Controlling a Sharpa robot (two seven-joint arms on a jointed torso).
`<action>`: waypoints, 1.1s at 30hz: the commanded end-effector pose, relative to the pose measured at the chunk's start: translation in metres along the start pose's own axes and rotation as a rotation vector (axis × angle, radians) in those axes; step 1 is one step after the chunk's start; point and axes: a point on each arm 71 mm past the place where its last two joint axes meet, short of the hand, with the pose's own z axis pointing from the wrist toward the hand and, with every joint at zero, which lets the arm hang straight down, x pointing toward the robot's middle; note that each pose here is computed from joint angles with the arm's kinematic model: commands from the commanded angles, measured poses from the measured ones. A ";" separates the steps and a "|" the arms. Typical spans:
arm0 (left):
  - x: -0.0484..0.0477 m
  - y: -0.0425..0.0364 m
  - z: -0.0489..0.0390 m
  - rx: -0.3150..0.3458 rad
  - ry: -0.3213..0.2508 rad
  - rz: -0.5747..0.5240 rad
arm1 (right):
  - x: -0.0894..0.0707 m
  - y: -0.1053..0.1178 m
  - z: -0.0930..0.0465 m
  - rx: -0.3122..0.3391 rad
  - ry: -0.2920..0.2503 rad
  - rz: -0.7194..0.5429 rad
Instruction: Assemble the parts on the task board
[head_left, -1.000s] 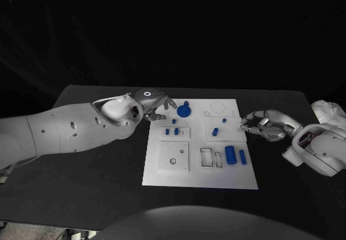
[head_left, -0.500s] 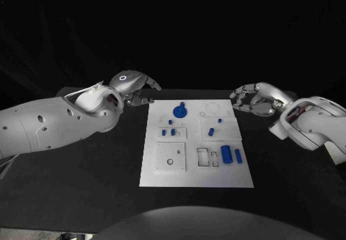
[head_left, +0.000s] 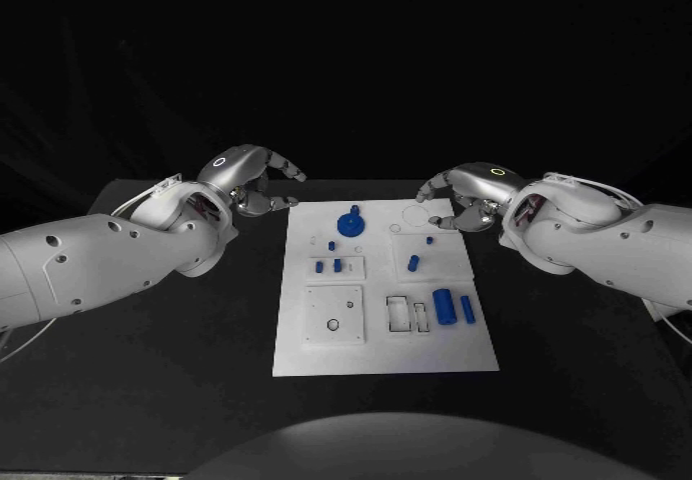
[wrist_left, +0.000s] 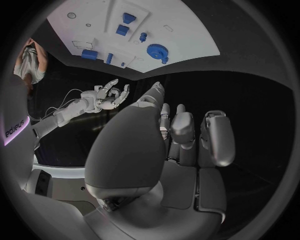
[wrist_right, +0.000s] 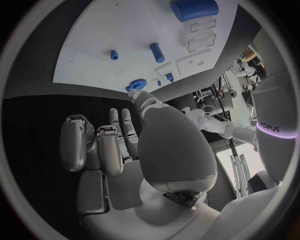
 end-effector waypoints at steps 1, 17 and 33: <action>-0.0015 -0.0040 -0.0010 0.026 -0.025 -0.060 | 0.009 0.001 0.005 0.027 0.104 -0.193; 0.0041 -0.0081 -0.0007 0.028 -0.020 -0.079 | 0.028 0.007 0.018 0.062 0.278 -0.261; 0.0145 -0.0137 0.0005 0.045 0.021 -0.104 | 0.051 0.000 0.019 0.066 0.296 -0.223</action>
